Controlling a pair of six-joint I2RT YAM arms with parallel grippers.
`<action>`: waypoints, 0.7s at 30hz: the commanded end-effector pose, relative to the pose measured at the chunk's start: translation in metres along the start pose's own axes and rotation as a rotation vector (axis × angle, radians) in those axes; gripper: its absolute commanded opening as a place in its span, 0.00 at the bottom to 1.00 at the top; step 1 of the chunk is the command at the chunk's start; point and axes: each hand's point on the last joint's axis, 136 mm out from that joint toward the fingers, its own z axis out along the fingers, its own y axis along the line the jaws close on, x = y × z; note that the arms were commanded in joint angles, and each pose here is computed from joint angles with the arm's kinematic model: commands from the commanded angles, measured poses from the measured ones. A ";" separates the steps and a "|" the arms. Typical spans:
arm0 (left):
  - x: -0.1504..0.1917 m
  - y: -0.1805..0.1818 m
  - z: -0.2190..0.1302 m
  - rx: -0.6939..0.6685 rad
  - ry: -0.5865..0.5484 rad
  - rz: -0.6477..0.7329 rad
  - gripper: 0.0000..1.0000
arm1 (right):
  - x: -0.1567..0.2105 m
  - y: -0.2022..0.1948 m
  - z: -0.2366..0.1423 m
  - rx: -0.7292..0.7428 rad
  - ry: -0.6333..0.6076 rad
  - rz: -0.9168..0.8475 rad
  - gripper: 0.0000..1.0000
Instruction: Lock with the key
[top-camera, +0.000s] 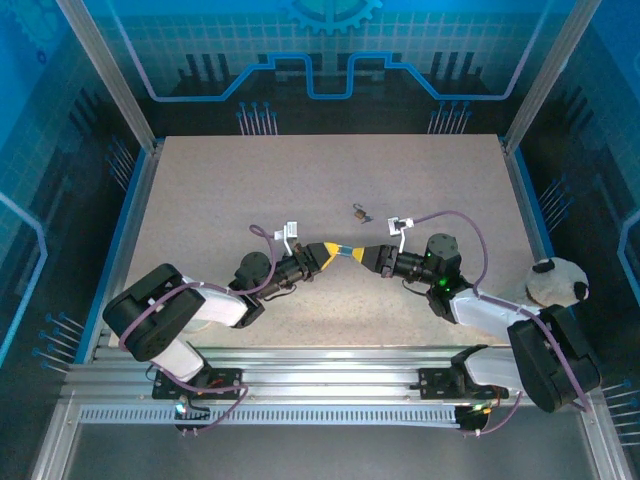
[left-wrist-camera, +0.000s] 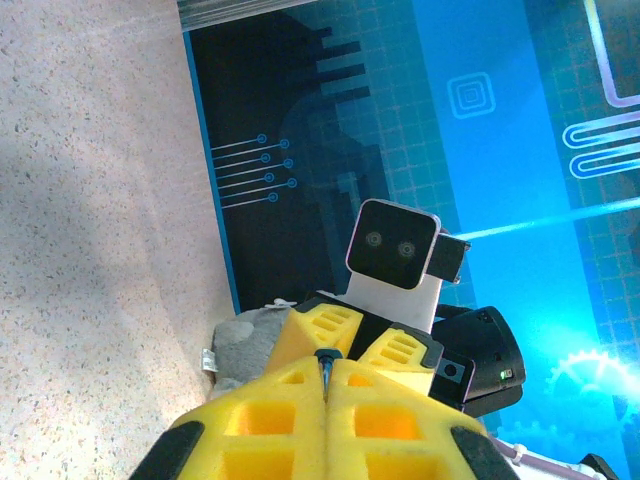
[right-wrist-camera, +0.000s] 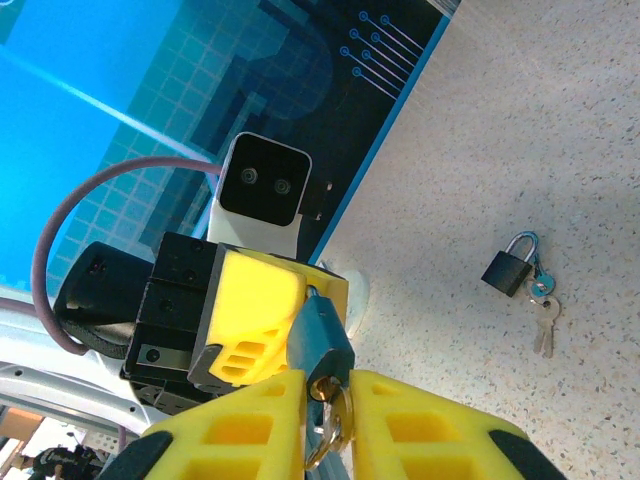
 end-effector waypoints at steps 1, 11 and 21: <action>-0.003 -0.016 -0.003 0.051 -0.026 0.027 0.00 | -0.003 0.006 -0.003 -0.021 -0.019 -0.037 0.17; -0.004 -0.020 -0.003 0.059 -0.032 0.034 0.00 | -0.002 0.006 -0.002 -0.022 -0.012 -0.030 0.11; -0.005 -0.022 -0.003 0.066 -0.035 0.037 0.00 | -0.003 0.006 -0.003 -0.019 -0.021 -0.033 0.00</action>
